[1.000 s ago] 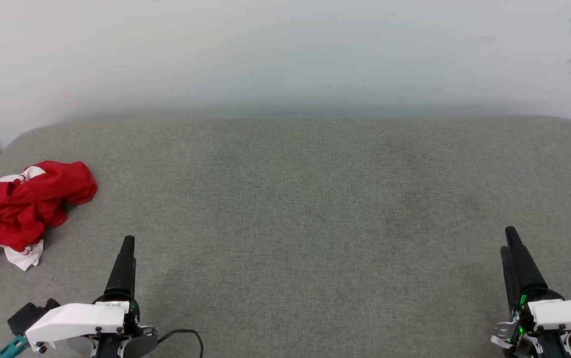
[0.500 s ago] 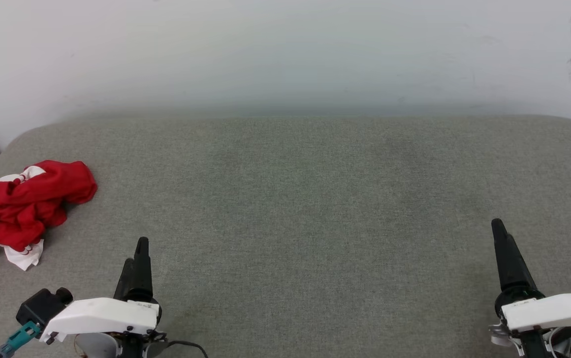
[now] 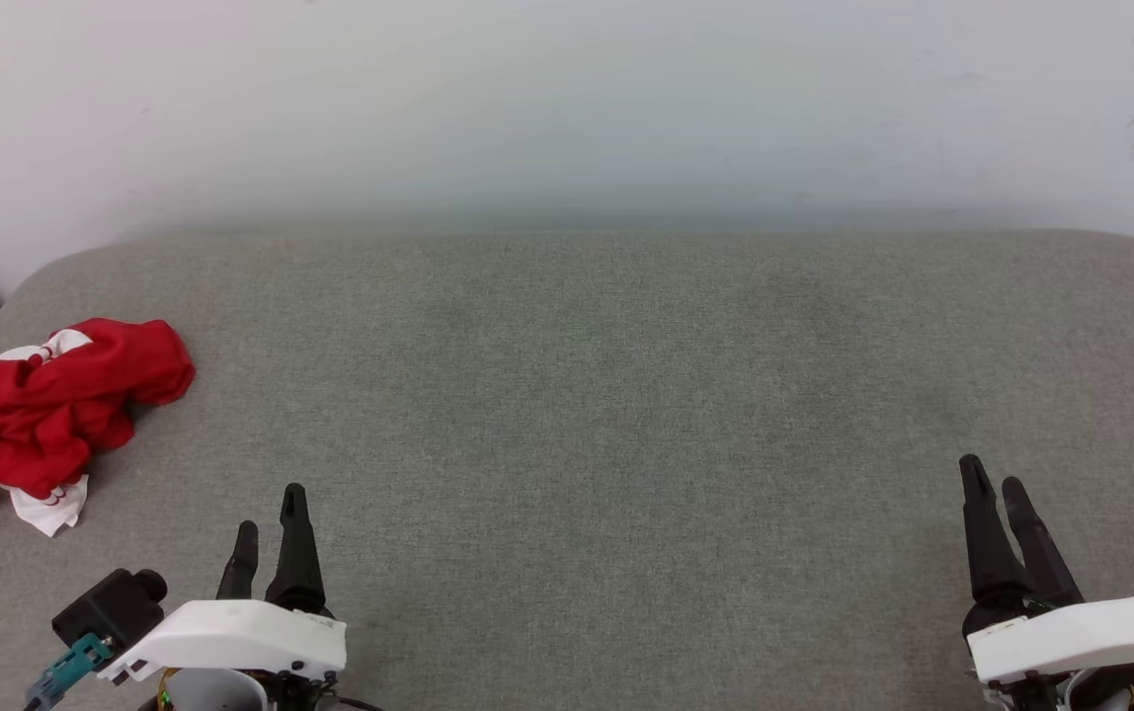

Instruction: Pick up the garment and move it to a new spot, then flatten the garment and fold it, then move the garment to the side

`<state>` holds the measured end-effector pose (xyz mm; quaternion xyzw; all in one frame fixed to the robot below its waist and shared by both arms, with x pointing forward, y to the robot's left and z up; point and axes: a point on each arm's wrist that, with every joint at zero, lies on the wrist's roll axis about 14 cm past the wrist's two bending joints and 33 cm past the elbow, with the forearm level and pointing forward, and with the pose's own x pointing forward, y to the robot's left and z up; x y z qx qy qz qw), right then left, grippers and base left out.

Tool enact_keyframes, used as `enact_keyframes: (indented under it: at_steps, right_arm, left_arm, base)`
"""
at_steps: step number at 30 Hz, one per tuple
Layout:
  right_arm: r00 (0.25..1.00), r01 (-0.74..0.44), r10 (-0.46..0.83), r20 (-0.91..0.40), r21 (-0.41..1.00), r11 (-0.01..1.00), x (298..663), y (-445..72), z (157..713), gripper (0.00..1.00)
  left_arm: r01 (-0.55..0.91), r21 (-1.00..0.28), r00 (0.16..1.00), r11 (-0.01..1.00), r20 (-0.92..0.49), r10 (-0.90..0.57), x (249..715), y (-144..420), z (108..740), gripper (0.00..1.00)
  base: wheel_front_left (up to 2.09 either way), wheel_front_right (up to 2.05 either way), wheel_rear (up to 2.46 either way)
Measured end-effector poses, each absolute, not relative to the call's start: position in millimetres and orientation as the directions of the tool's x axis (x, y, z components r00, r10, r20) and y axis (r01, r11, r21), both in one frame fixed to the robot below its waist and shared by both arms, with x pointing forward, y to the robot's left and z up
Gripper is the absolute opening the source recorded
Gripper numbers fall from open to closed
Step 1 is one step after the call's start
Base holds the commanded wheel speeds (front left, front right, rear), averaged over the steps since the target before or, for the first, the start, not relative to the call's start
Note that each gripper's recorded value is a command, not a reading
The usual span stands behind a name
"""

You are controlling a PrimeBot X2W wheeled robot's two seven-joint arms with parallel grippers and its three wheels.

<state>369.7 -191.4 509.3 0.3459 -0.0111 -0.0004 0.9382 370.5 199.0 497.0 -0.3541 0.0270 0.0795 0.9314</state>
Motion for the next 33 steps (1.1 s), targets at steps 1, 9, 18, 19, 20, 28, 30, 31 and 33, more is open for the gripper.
enact_keyframes:
  at_steps: [1,9,18,19,20,28,30,31,33]
  right_arm:
    - [1.0,-0.008,-0.009,0.023,0.64,0.769,370,-192,510,1.0]
    - [0.999,-0.016,-0.006,0.038,0.558,0.83,368,-191,512,1.0]
    - [0.998,-0.034,0.008,0.058,0.463,0.886,365,-187,515,1.0]
    - [0.998,-0.036,0.009,0.062,0.453,0.891,365,-187,516,1.0]
    - [0.998,-0.037,0.009,0.064,0.444,0.895,365,-186,516,1.0]
    - [0.997,-0.045,0.018,0.075,0.37,0.928,362,-185,517,1.0]
    - [0.997,-0.047,0.019,0.081,0.359,0.932,361,-184,518,1.0]
    - [0.997,-0.05,0.023,0.08,0.348,0.936,361,-183,518,1.0]
    - [0.996,-0.054,0.029,0.081,0.329,0.943,360,-182,517,1.0]
  left_arm:
    - [-0.168,-0.643,0.986,0.747,-0.106,0.131,370,199,497,1.0]
    - [-0.16,-0.552,0.987,0.818,-0.079,0.14,370,196,502,1.0]
    - [-0.152,-0.461,0.988,0.874,-0.049,0.146,367,193,506,1.0]
    - [-0.148,-0.452,0.989,0.88,-0.045,0.143,368,192,507,1.0]
    - [-0.144,-0.441,0.989,0.886,-0.042,0.14,367,191,507,1.0]
    - [-0.134,-0.367,0.99,0.921,-0.011,0.139,366,188,511,1.0]
    - [-0.133,-0.35,0.99,0.927,-0.009,0.138,365,187,510,1.0]
    - [-0.132,-0.341,0.99,0.931,-0.006,0.138,364,187,510,1.0]
    - [-0.13,-0.324,0.991,0.937,-0.002,0.136,363,186,510,1.0]
  base:
    - [0.0,0.0,0.0]
    - [0.0,0.0,0.0]
    - [0.0,0.0,0.0]
    - [0.0,0.0,0.0]
    - [0.0,0.0,0.0]
    - [0.0,0.0,0.0]
    - [0.0,0.0,0.0]
    - [0.0,0.0,0.0]
    - [0.0,0.0,0.0]
